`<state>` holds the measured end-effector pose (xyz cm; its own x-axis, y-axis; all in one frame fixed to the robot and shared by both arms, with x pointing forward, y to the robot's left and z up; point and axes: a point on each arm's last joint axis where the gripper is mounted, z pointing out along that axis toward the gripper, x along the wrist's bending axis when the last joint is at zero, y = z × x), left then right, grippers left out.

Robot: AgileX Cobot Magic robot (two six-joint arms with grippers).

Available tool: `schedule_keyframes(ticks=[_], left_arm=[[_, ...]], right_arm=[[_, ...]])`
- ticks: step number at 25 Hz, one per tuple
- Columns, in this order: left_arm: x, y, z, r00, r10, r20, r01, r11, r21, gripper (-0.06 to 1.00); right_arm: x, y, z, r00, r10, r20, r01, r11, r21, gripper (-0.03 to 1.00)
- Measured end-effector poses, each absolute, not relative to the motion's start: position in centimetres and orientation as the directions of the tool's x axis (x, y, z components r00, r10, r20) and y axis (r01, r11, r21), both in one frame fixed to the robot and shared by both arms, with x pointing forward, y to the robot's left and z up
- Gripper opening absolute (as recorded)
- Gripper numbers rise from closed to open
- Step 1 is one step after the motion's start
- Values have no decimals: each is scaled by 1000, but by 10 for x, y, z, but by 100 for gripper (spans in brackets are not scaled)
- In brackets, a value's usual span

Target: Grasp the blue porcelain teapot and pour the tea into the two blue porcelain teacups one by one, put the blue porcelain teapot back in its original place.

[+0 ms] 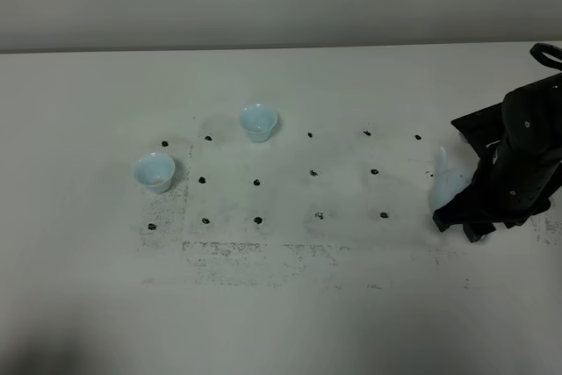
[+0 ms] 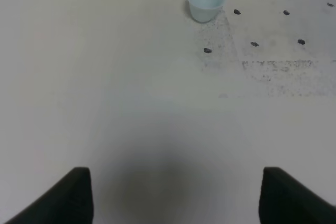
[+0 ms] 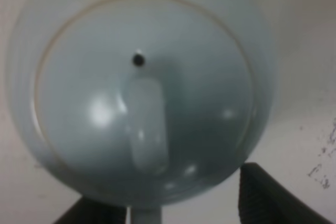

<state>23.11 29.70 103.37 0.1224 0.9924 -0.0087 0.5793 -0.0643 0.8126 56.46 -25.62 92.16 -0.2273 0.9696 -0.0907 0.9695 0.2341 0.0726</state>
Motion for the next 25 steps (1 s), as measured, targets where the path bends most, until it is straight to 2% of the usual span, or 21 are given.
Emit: schedule_keyframes(ticks=[25], left_arm=[[231,297,1034,122,993,-10,579,-63,813,66]], right_arm=[[565,-255,923,-219,972,-82,971,226,80,48]])
